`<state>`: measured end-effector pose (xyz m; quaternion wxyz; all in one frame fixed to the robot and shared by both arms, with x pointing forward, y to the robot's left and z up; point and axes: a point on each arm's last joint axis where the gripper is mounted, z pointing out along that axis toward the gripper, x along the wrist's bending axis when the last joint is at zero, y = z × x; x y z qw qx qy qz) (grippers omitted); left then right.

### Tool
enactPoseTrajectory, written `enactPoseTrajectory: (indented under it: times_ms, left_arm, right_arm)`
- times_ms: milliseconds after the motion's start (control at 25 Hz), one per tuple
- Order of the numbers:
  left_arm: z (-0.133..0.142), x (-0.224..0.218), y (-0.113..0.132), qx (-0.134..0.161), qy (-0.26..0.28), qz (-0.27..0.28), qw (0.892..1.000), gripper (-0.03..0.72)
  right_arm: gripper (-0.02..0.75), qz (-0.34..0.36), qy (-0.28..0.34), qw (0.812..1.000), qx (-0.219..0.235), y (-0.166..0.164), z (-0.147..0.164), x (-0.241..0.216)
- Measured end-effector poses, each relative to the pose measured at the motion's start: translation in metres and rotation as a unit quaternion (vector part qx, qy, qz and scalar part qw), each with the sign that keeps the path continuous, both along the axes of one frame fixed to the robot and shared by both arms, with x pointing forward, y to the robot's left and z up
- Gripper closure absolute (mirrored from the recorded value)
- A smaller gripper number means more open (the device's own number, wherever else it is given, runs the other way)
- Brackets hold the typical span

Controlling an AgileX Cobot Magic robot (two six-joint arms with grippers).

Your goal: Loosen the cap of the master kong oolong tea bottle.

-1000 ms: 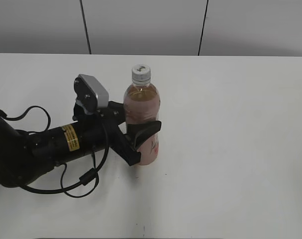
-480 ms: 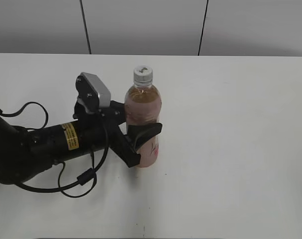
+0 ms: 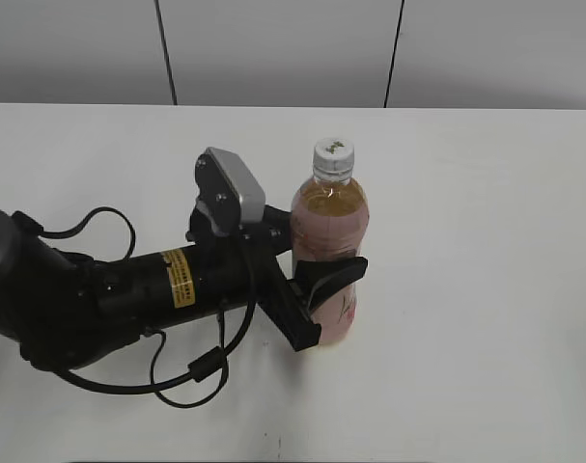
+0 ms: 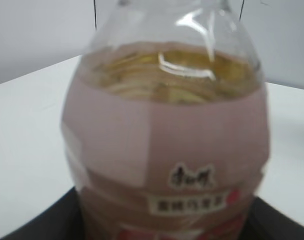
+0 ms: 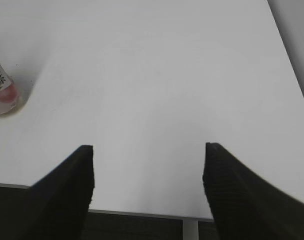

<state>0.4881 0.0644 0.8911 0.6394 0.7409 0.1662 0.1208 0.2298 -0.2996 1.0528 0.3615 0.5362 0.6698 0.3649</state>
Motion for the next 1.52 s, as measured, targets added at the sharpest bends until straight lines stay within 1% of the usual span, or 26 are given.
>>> enactPoseTrajectory:
  times_ms: [160,240,400,480,520,640,840,960,1040,1160,1240,1360,1520]
  left_arm:
    - [-0.010,0.001,0.000,0.003,0.014,0.012,1.000,0.298]
    - [-0.014,0.002,0.000,-0.004,0.017,0.013,1.000,0.300]
    - [-0.014,0.002,0.000,-0.005,0.016,0.011,1.000,0.300]
    - [-0.014,0.002,0.000,-0.005,0.016,0.011,1.000,0.300]
    - [-0.014,0.002,0.000,-0.004,0.016,0.011,1.000,0.300]
    - [-0.014,0.002,0.000,-0.005,0.016,0.011,1.000,0.300]
    - [-0.014,0.002,0.000,-0.005,0.015,0.010,1.000,0.300]
    - [-0.014,0.001,0.000,-0.005,0.015,0.008,1.000,0.300]
    - [-0.014,0.001,-0.001,-0.004,0.014,0.004,1.000,0.300]
    - [-0.014,0.000,-0.001,-0.003,0.012,-0.001,1.000,0.300]
    - [-0.014,0.000,-0.001,-0.002,0.011,-0.004,1.000,0.302]
    - [-0.014,0.000,-0.002,-0.002,0.010,-0.006,1.000,0.302]
    - [-0.014,0.000,-0.002,-0.002,0.011,-0.007,1.000,0.302]
  right_arm:
    - [0.223,0.000,0.000,1.000,0.000,0.000,0.000,0.000]
    - [0.223,0.000,0.000,1.000,0.000,0.000,0.000,0.000]
    - [0.223,0.015,-0.001,1.000,0.027,0.005,0.002,-0.001]
    - [0.223,0.023,0.000,0.999,0.049,0.008,0.008,0.000]
    - [0.223,0.027,0.014,0.998,0.058,0.010,0.012,0.005]
    - [0.224,0.038,0.091,0.992,0.084,0.019,0.021,0.034]
    - [0.255,0.044,0.216,0.970,0.101,0.032,0.035,0.098]
    - [0.270,0.073,0.254,0.958,0.110,0.043,0.046,0.140]
    - [0.273,0.095,0.275,0.949,0.120,0.054,0.049,0.169]
    - [0.277,0.135,0.298,0.937,0.119,0.076,0.055,0.202]
    - [0.277,0.160,0.317,0.928,0.113,0.098,0.056,0.222]
    - [0.277,0.179,0.340,0.918,0.099,0.136,0.055,0.243]
    - [0.277,0.177,0.359,0.914,0.070,0.181,0.052,0.258]
